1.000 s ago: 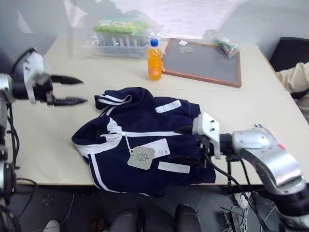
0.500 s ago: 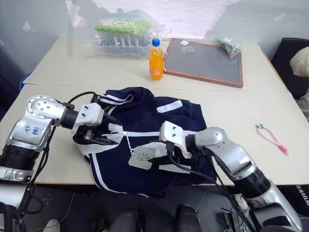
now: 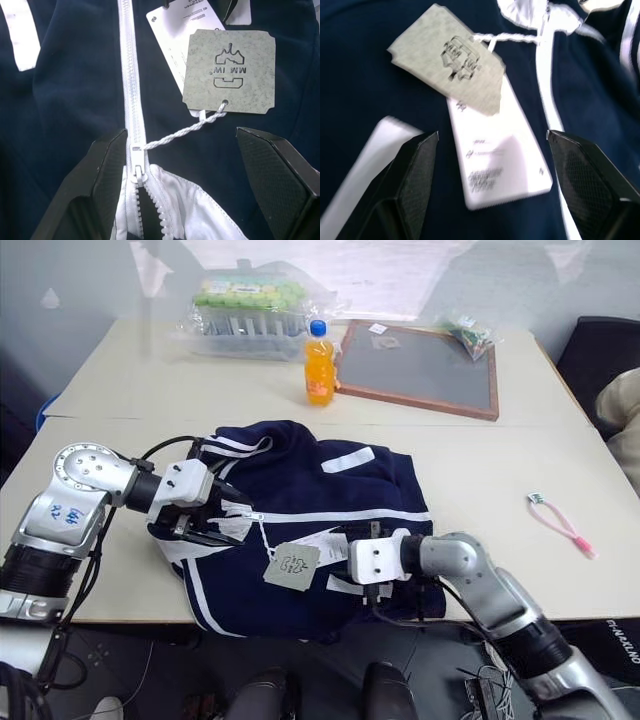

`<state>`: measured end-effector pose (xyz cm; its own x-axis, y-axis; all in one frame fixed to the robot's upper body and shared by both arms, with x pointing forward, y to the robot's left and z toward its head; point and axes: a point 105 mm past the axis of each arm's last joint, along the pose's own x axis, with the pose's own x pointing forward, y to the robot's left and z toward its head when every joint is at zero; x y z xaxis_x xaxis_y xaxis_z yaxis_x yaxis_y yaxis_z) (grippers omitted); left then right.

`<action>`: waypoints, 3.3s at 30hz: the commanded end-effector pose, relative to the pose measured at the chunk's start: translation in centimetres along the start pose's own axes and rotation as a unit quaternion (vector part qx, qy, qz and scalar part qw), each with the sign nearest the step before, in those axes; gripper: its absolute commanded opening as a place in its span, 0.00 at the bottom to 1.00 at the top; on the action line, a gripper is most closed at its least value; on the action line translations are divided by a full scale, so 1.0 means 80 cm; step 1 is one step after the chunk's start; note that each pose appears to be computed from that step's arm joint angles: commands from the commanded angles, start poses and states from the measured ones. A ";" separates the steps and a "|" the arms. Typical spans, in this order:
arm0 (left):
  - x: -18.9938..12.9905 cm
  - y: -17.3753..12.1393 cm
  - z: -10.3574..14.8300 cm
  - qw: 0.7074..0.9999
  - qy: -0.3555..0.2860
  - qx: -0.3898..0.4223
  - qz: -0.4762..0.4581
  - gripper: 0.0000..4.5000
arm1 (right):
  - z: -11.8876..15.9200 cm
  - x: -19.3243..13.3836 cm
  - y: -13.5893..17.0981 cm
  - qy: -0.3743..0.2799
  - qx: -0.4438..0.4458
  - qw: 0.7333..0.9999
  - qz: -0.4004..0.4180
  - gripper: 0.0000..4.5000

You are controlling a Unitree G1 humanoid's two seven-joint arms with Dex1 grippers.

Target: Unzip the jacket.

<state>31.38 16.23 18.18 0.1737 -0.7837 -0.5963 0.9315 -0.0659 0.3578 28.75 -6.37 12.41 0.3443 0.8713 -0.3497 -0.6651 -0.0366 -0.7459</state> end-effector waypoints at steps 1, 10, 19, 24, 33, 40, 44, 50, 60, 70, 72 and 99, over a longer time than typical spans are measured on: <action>-0.008 0.007 0.011 1.000 -0.004 0.020 0.016 0.81 | 0.015 0.008 -0.008 -0.032 -0.041 0.998 -0.029 0.80; -0.010 0.006 0.010 1.000 -0.002 0.017 0.021 0.81 | 0.029 0.029 -0.009 -0.079 -0.078 0.993 -0.050 0.76; -0.009 0.011 0.004 0.999 0.003 0.013 0.030 0.81 | 0.019 0.049 -0.004 -0.082 -0.077 0.992 -0.055 0.12; -0.008 0.021 -0.015 0.998 0.014 -0.002 0.060 0.81 | 0.005 0.036 -0.009 -0.059 -0.058 0.993 -0.088 0.01; 0.026 0.033 -0.056 0.996 0.024 -0.015 0.083 0.81 | 0.002 -0.012 -0.045 -0.025 -0.014 0.981 -0.191 0.01; 0.050 0.042 -0.096 0.993 0.047 -0.040 0.100 0.81 | -0.002 -0.026 -0.052 -0.001 0.024 0.973 -0.229 0.01; 0.051 0.041 -0.109 0.992 0.053 -0.057 0.103 0.81 | -0.014 -0.043 -0.055 0.022 0.065 0.961 -0.268 0.01; 0.051 0.039 -0.117 0.991 0.055 -0.064 0.106 0.81 | -0.030 -0.074 -0.064 0.041 0.154 0.922 -0.354 0.01; 0.045 0.030 -0.127 0.990 0.056 -0.076 0.109 0.81 | -0.079 -0.139 -0.067 0.119 0.248 0.829 -0.488 0.01; 0.037 0.031 -0.128 0.989 0.057 -0.077 0.116 0.81 | -0.141 -0.303 -0.089 0.231 0.231 0.729 -0.601 0.01; 0.036 0.031 -0.128 0.989 0.057 -0.076 0.117 0.81 | -0.149 -0.331 -0.093 0.249 0.223 0.722 -0.606 0.01; -0.154 -0.013 -0.041 0.978 -0.007 -0.160 0.134 1.00 | -0.085 -0.314 -0.107 0.156 0.385 0.907 -0.072 0.97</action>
<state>30.40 27.69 20.51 0.4113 -0.7346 -0.5397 0.9114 0.3393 0.2328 31.04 -30.89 22.08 0.5687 0.6184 -0.5423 -0.8116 0.5292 -0.2475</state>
